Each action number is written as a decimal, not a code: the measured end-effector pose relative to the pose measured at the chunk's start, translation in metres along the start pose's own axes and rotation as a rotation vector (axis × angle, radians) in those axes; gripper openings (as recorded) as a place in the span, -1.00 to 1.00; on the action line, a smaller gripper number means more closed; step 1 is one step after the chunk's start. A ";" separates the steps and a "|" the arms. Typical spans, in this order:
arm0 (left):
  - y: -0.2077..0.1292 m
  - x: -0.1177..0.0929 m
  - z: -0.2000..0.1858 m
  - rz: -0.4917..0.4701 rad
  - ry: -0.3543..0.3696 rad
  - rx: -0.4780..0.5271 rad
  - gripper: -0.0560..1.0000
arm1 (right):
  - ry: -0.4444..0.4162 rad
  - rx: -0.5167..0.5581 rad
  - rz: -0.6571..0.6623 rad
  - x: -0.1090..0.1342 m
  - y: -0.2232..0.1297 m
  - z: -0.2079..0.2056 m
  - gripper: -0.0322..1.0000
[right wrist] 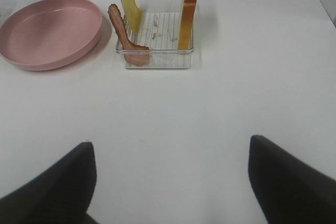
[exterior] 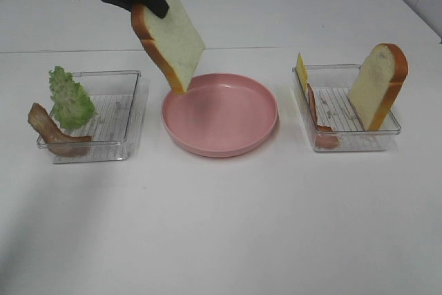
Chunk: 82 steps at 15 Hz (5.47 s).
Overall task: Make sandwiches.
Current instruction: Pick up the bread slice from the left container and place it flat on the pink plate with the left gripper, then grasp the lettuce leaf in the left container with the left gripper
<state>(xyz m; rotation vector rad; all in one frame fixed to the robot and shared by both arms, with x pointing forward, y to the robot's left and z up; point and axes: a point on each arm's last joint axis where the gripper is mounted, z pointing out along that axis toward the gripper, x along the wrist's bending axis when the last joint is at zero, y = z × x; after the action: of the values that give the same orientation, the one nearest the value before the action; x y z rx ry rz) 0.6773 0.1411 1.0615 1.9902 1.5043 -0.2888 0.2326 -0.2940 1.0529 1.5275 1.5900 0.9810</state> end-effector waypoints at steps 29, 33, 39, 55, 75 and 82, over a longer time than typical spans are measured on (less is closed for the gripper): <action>-0.011 0.058 0.153 -0.112 -0.199 0.059 0.22 | 0.000 0.000 0.000 0.000 0.000 0.000 0.54; -0.012 0.032 0.157 0.042 0.039 0.054 0.22 | 0.000 0.000 0.000 0.000 0.000 0.000 0.54; -0.002 -0.014 0.152 0.219 0.356 0.032 0.50 | 0.000 0.000 0.000 0.000 0.000 0.000 0.54; 0.040 0.029 0.021 0.003 0.470 -0.121 0.68 | 0.000 0.000 0.000 0.000 0.000 0.000 0.54; -0.010 0.156 0.011 -0.240 0.612 0.114 0.62 | 0.000 0.000 0.000 0.000 0.000 0.000 0.54; -0.017 0.171 0.036 -0.264 0.600 0.171 0.30 | 0.000 0.000 0.000 0.000 0.000 0.000 0.54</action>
<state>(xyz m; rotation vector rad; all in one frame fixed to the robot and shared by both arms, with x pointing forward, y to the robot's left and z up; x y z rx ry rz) 0.7247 0.2574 0.9391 2.1201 2.1864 0.0932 0.2326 -0.2940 1.0529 1.5275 1.5900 0.9810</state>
